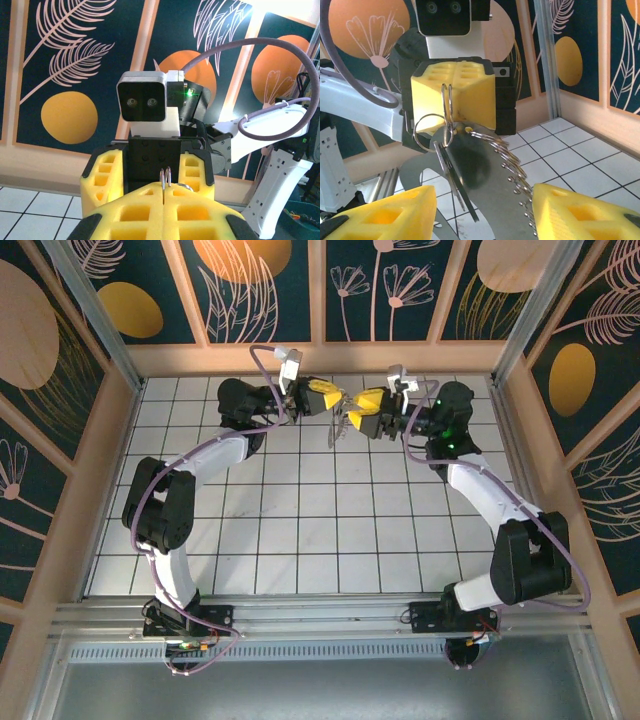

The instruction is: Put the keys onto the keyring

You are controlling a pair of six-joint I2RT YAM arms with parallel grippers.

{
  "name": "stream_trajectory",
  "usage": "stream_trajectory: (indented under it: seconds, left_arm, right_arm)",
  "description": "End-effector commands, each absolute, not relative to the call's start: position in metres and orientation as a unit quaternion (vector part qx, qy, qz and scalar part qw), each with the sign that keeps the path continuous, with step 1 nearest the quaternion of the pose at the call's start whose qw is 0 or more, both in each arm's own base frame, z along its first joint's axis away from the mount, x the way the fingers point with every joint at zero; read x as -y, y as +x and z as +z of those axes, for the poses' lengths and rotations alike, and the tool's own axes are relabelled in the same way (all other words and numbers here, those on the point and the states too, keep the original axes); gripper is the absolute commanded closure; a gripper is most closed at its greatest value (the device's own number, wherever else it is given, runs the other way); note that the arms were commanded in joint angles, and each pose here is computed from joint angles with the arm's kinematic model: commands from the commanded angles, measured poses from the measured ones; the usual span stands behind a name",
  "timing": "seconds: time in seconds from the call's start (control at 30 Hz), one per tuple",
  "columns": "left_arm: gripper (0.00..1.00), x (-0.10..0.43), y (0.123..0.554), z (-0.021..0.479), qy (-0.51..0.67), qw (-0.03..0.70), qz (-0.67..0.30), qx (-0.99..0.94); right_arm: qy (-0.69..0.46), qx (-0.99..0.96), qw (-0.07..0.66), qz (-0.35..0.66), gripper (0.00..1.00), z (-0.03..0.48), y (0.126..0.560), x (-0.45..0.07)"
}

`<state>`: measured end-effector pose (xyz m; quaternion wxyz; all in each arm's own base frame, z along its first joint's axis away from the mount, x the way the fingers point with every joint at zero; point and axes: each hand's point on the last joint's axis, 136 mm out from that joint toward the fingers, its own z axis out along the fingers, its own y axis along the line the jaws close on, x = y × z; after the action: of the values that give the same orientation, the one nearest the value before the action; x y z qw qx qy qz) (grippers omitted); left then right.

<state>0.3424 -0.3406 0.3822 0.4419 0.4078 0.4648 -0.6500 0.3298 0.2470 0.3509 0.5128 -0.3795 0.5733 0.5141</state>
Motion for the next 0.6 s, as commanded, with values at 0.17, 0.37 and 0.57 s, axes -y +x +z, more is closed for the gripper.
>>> stream_trajectory:
  seconds: [0.17,0.37,0.57]
  left_arm:
    - [1.00,0.347,0.338,0.390,0.427,0.443,-0.649,-0.448]
    - [1.00,0.349,0.338,0.391,0.428,0.443,-0.649,-0.447]
    - [1.00,0.350,0.339,0.391,0.426,0.445,-0.649,-0.447]
  right_arm:
    - [-0.424,-0.536,0.506,0.526,0.47,0.365,0.319,-0.258]
    - [-0.430,-0.536,0.498,0.529,0.64,0.362,0.317,-0.260]
    - [-0.435,-0.540,0.489,0.530,0.92,0.356,0.314,-0.261]
